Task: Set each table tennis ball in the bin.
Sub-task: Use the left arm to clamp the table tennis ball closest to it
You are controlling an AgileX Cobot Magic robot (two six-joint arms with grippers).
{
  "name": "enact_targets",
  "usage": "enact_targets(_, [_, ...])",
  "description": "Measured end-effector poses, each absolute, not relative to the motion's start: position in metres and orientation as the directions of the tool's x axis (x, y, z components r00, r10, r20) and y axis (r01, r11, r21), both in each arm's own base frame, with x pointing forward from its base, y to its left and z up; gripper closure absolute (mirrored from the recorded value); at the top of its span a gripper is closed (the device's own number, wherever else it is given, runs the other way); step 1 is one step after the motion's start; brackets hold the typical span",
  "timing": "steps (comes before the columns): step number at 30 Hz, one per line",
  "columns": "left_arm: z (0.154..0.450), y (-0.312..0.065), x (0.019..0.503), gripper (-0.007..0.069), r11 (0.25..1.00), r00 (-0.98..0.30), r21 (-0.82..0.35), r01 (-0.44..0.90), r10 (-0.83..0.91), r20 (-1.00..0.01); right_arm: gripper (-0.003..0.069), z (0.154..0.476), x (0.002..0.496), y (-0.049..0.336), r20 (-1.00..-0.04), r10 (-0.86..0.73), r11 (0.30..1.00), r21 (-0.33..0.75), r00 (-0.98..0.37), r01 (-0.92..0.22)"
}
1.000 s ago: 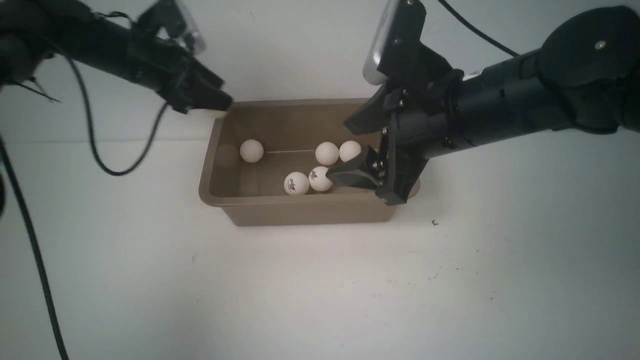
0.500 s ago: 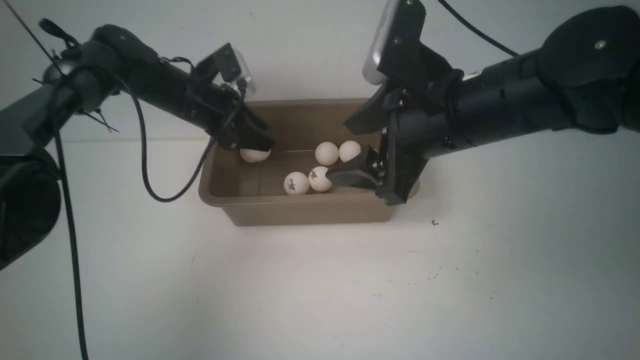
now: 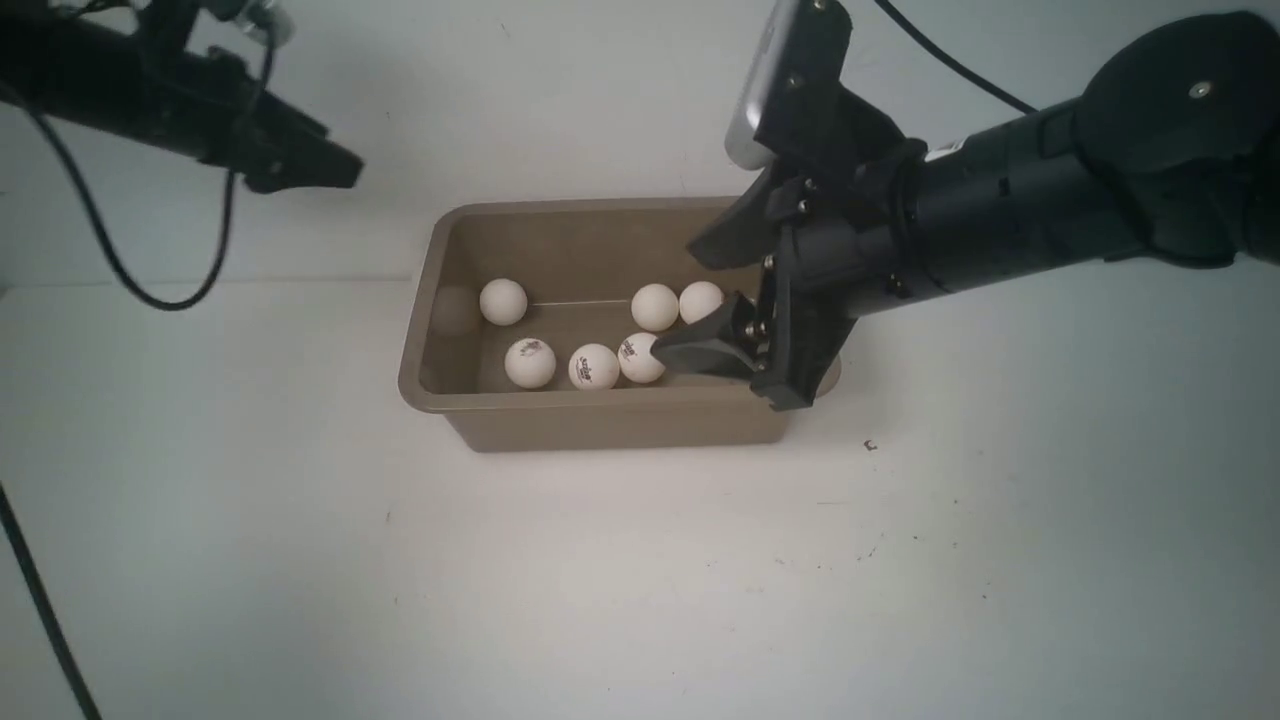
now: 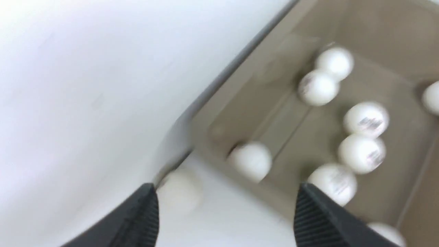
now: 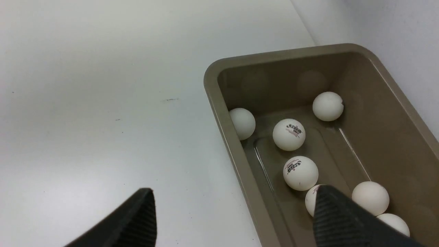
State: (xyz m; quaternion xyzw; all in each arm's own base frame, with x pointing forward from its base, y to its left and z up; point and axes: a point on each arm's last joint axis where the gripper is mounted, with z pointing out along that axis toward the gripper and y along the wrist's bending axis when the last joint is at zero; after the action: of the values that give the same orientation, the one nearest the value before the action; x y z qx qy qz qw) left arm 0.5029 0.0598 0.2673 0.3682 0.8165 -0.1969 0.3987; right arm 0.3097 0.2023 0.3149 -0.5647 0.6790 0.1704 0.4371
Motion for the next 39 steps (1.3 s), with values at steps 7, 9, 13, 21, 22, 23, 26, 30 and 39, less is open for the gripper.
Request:
enact_targets(7, [0.227,0.082,0.508,0.0165,0.557,-0.309,0.097,0.825,0.588,-0.748,0.0102,0.315,0.31,0.202,-0.785,-0.619,0.302,-0.263,0.021,-0.916])
enact_targets(9, [0.212,0.082,0.512,0.0165,0.524,-0.274,0.11,0.845,0.599,-0.753,0.0102,0.315,0.31,0.202,-0.785,-0.619,0.301,-0.262,0.021,-0.917])
enact_targets(13, [0.176,0.08,0.519,0.0165,0.475,-0.219,0.106,0.874,0.577,-0.787,0.0102,0.315,0.31,0.202,-0.786,-0.618,0.303,-0.26,0.019,-0.917])
enact_targets(21, [0.141,0.073,0.529,0.0165,0.45,-0.14,0.124,0.884,0.509,-0.85,0.0102,0.315,0.31,0.202,-0.791,-0.612,0.315,-0.244,0.001,-0.917])
enact_targets(22, [0.141,0.072,0.529,0.0165,0.447,-0.137,0.126,0.885,0.511,-0.849,0.0102,0.315,0.31,0.202,-0.791,-0.612,0.315,-0.244,0.001,-0.917])
enact_targets(23, [0.141,0.067,0.529,0.0165,0.432,-0.115,0.141,0.891,0.514,-0.85,0.0102,0.315,0.31,0.202,-0.79,-0.612,0.314,-0.245,0.001,-0.917])
enact_targets(26, [0.141,0.06,0.531,0.0165,0.421,-0.103,0.146,0.895,0.514,-0.851,0.0102,0.315,0.31,0.202,-0.791,-0.612,0.315,-0.245,0.001,-0.917])
enact_targets(30, [0.141,0.045,0.536,0.0165,0.428,-0.087,0.174,0.887,0.525,-0.847,0.0102,0.315,0.31,0.202,-0.791,-0.612,0.318,-0.248,0.001,-0.915])
enact_targets(39, [0.138,0.036,0.545,0.0165,0.479,-0.093,0.216,0.851,0.542,-0.835,0.0102,0.315,0.31,0.202,-0.791,-0.612,0.319,-0.249,0.002,-0.914])
